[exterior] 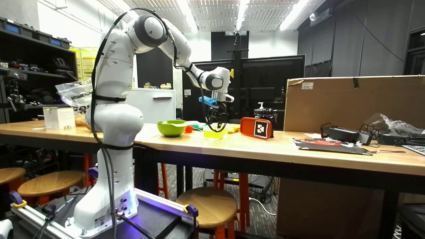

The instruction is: Move the white object to the counter

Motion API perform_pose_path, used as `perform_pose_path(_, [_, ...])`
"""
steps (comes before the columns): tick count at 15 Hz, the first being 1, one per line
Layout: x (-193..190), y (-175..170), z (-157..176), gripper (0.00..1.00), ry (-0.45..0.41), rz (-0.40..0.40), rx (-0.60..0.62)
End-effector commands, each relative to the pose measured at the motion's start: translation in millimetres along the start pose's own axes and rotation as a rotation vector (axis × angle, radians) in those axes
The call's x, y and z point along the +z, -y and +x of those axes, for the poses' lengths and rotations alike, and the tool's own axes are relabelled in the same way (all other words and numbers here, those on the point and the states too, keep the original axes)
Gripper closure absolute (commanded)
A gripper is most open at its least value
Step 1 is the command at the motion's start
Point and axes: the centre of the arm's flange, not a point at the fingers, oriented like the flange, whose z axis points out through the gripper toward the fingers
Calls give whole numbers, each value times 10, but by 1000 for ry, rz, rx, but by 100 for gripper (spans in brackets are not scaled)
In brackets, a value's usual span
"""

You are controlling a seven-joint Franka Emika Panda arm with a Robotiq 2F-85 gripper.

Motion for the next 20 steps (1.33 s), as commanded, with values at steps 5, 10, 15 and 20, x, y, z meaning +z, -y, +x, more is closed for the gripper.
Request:
perform_pose_path(5, [56,15,28,0,-6,-54,190])
perform_pose_path(10, [223,-67,76,0,26,-42,255])
perform_pose_path(15, [381,-167,141,0,49,-36,274])
perform_pose_path(20, [390,-214,190,30,52,-32,279])
